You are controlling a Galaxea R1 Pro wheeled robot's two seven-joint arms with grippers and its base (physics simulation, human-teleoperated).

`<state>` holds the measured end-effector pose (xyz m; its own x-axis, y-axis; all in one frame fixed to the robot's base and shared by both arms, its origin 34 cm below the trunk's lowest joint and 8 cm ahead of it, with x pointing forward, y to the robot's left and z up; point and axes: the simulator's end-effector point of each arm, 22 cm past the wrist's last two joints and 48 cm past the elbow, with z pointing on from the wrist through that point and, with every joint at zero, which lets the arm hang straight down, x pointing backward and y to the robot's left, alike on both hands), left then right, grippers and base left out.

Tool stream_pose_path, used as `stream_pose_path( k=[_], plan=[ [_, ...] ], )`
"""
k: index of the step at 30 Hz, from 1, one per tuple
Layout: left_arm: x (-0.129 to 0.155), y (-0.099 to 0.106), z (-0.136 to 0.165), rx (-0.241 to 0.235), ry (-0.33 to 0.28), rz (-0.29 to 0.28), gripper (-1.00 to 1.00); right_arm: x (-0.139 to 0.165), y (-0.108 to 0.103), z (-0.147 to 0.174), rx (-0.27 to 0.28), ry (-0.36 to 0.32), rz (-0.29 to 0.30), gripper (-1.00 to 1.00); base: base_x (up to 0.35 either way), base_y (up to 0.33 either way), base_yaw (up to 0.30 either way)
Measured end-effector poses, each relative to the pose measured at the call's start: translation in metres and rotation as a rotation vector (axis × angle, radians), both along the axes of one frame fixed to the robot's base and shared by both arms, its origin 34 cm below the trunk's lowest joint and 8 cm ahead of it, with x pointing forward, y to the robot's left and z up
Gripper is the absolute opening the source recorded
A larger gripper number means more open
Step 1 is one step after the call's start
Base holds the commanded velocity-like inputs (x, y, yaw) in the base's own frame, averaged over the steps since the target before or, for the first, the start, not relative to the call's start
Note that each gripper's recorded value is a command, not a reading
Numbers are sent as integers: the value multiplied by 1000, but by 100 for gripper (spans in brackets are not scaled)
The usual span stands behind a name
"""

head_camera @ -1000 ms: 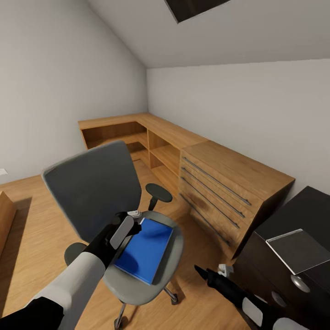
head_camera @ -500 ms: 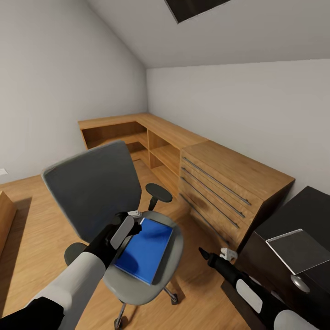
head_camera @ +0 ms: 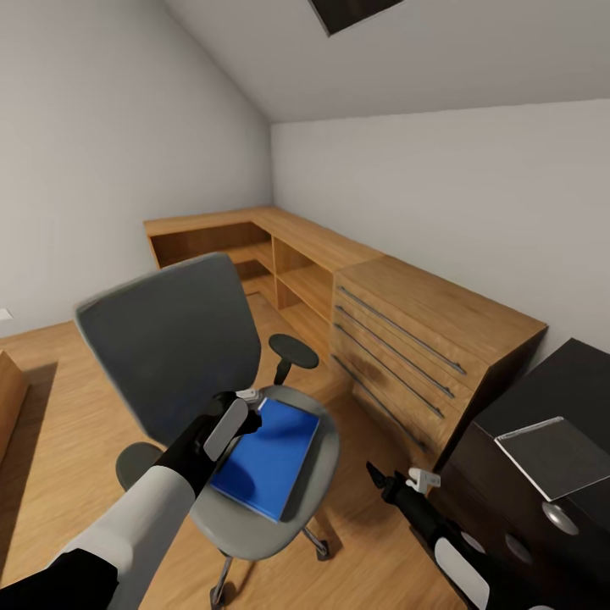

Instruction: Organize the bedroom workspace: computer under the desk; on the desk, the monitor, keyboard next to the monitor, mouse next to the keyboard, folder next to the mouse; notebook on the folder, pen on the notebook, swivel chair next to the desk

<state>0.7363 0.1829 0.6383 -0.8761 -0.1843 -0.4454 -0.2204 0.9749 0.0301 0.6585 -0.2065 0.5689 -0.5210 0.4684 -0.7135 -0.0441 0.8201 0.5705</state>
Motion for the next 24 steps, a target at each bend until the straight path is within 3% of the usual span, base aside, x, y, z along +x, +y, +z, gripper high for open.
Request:
stream_pose_path(
  k=[5, 12, 18, 20, 24],
  plan=[
    [-1, 0, -10, 1, 0, -1, 100, -9, 1, -16, -26, 7, 28, 100, 0, 0, 0],
    [-1, 0, -9, -1, -2, -2, 100, -20, 13, -16, -3, -5, 80, 100, 0, 0, 0],
    [-4, -21, -2, -7, 0, -35, 100, -32, 33, -20, 25, 7, 123, 100, 0, 0, 0],
    [-2, -30, 2, -18, -10, -42, 100, -35, 34, -23, 18, 15, 133, 100, 0, 0, 0],
    [3, -26, 10, -15, -32, -40, 100, -45, 28, -33, 0, 35, 148, 100, 0, 0, 0]
  ],
)
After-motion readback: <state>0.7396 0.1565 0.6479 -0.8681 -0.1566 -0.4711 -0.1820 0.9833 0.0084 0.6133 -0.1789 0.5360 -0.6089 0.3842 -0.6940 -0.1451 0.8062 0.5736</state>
